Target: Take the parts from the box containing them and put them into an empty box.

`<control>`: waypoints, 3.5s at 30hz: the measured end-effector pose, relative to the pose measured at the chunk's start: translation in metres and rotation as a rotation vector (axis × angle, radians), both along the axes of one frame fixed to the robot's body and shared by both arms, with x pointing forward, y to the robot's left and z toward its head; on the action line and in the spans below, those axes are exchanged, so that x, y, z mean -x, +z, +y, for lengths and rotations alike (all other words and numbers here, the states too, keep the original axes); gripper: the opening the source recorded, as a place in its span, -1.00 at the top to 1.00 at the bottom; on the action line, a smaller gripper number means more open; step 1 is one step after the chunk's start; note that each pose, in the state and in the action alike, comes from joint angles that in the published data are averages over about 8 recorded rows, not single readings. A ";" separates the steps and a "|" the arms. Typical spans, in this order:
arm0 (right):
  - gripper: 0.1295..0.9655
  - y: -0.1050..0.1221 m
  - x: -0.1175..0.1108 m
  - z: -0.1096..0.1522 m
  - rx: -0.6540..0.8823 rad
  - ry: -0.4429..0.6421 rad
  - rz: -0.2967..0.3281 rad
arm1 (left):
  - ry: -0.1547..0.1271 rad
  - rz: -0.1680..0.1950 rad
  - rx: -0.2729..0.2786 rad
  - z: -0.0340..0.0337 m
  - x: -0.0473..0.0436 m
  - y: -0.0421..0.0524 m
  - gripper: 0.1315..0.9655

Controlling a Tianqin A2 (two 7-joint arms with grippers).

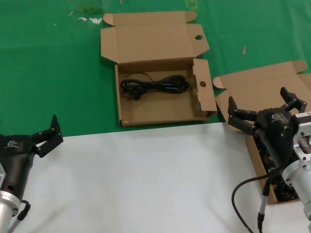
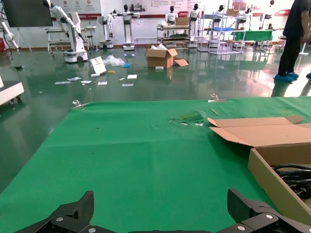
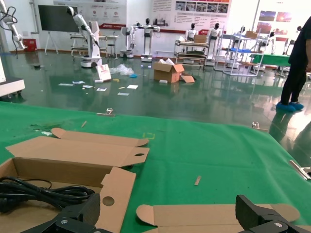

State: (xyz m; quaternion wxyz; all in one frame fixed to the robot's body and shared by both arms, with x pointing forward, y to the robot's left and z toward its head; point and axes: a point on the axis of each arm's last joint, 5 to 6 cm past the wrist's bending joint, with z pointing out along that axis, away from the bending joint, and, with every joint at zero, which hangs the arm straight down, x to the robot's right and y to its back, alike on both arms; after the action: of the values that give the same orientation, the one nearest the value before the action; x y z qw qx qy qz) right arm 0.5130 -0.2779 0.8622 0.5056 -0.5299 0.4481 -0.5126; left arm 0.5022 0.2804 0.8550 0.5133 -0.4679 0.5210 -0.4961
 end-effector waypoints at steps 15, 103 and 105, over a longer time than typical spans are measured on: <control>-1.00 0.000 0.000 0.000 0.000 0.000 0.000 | 0.000 0.000 0.000 0.0000 0.0000 0.0000 -1.00; -1.00 0.000 0.000 0.000 0.000 0.000 0.000 | 0.000 0.000 0.000 0.0000 0.0000 0.0000 -1.00; -1.00 0.000 0.000 0.000 0.000 0.000 0.000 | 0.000 0.000 0.000 0.0000 0.0000 0.0000 -1.00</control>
State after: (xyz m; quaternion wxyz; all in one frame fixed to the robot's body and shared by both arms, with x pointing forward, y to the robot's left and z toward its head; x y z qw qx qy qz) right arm 0.5130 -0.2779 0.8622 0.5056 -0.5299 0.4481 -0.5126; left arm 0.5022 0.2804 0.8550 0.5133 -0.4679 0.5210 -0.4961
